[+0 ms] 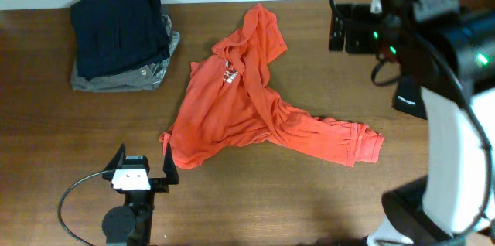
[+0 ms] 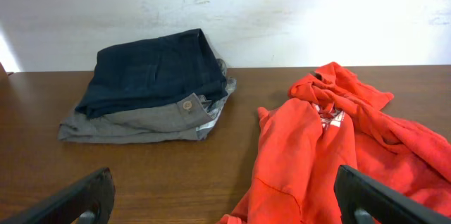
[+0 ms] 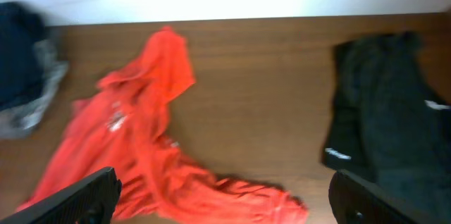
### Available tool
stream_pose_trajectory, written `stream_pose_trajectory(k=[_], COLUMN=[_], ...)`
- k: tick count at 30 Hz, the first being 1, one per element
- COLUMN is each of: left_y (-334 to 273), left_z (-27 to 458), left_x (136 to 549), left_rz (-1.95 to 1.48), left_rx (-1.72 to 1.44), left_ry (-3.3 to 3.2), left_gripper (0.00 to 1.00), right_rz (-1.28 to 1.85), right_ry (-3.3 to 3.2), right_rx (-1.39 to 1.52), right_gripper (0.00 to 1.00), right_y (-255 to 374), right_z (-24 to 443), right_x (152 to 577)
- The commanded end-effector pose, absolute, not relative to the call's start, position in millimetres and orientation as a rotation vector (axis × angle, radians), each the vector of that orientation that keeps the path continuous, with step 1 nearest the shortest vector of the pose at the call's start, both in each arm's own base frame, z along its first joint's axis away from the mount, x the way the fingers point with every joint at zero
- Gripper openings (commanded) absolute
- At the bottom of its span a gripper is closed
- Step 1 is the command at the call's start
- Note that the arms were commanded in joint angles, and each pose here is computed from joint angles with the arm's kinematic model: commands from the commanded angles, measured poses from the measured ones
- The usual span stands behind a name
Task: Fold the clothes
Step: 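Lower the right gripper and grasp the shirt's right hem corner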
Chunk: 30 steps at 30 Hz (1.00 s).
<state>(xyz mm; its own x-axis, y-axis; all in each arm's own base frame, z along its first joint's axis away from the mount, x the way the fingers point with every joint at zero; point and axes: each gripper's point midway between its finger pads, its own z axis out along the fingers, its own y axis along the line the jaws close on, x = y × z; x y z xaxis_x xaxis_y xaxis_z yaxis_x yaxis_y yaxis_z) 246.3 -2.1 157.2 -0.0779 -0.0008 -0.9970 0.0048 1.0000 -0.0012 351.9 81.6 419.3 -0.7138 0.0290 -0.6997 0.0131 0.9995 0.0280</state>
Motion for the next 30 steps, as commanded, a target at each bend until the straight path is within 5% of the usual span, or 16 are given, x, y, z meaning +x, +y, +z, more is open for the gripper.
stream_pose_trajectory(k=[1, 9, 17, 30], left_y=[-2.5, -2.6, -2.7, -2.6], left_z=[155.9, 156.0, 155.9, 155.9], left_x=[245.9, 245.9, 245.9, 245.9], left_rz=[-0.016, -0.017, -0.018, -0.017], left_rx=[-0.001, -0.001, 0.0, 0.0], left_ry=[1.652, 1.652, 1.652, 1.652], left_gripper=[0.99, 0.99, 0.99, 0.99], right_rz=[0.153, 0.046, -0.064, -0.191], right_ry=[2.427, 2.475, 2.535, 2.691], right_rx=[-0.059, 0.21, 0.467, 0.619], right_gripper=[0.99, 0.99, 0.99, 0.99], right_y=[104.1, 55.2, 13.8, 5.1], right_z=[410.2, 389.9, 317.6, 194.2], right_x=[333.3, 260.9, 190.5, 217.5])
